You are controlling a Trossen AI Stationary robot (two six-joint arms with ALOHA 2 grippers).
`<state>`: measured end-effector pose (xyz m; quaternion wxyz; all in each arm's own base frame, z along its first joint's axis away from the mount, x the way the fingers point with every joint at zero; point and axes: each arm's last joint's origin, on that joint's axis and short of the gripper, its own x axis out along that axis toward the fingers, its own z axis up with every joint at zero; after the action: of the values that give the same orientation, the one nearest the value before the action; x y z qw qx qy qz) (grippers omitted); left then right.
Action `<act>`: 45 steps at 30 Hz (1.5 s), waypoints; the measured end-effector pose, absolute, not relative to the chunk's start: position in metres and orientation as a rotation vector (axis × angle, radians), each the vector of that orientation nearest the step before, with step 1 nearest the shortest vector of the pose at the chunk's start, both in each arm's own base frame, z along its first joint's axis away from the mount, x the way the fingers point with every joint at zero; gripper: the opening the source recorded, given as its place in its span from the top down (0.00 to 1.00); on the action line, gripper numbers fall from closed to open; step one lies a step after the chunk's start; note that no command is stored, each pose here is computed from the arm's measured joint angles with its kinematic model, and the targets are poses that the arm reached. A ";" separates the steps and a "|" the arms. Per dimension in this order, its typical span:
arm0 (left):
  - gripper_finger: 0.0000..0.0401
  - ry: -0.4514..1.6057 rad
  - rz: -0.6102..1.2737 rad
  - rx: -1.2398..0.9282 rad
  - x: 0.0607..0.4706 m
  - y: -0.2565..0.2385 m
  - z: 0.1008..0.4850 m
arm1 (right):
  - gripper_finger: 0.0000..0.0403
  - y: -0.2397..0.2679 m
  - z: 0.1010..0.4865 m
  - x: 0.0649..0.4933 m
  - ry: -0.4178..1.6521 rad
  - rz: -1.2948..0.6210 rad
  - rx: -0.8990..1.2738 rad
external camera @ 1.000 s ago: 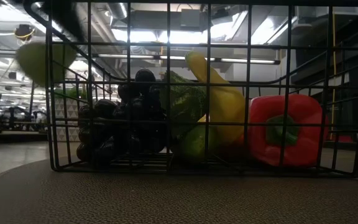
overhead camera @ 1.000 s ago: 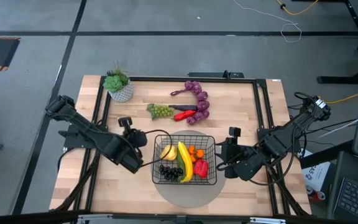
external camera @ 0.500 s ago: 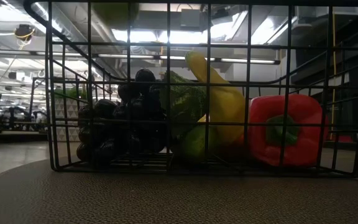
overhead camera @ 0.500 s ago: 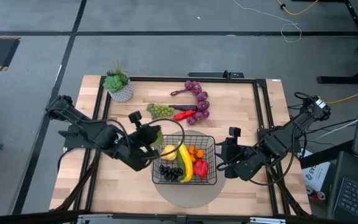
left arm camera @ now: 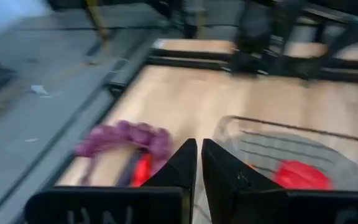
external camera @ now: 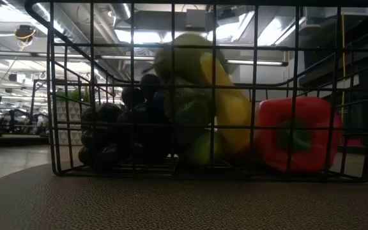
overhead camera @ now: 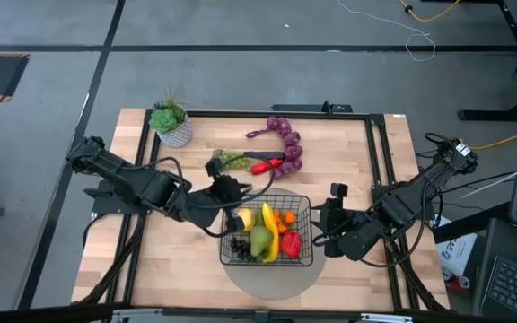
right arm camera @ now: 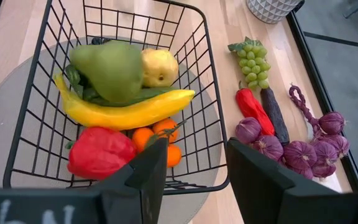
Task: Build produce basket
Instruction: Put the green pear into the wire basket, then put the green grapes into the wire basket
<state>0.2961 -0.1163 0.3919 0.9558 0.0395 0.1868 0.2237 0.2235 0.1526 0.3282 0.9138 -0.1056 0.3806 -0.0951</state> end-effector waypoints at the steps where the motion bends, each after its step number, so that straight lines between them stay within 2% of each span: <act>1: 0.95 0.390 0.418 0.071 0.296 -0.117 0.391 | 0.59 0.153 0.328 0.224 0.784 -0.196 -0.217; 5: 0.94 0.414 0.334 0.050 0.297 -0.120 0.391 | 0.59 0.153 0.328 0.224 0.784 -0.196 -0.217; 26: 0.94 0.416 0.333 0.056 0.297 -0.119 0.391 | 0.59 0.153 0.328 0.224 0.782 -0.196 -0.213; 31: 0.95 0.416 0.332 0.056 0.297 -0.119 0.390 | 0.59 0.149 0.330 0.226 0.744 -0.257 -0.237; 45: 0.95 0.416 0.332 0.056 0.297 -0.119 0.390 | 0.59 0.153 0.328 0.225 0.815 -0.136 -0.200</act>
<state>0.2973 -0.1191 0.3904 0.9644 0.0276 0.2056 0.1640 0.2251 0.1526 0.3277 0.9109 -0.0970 0.3955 -0.0662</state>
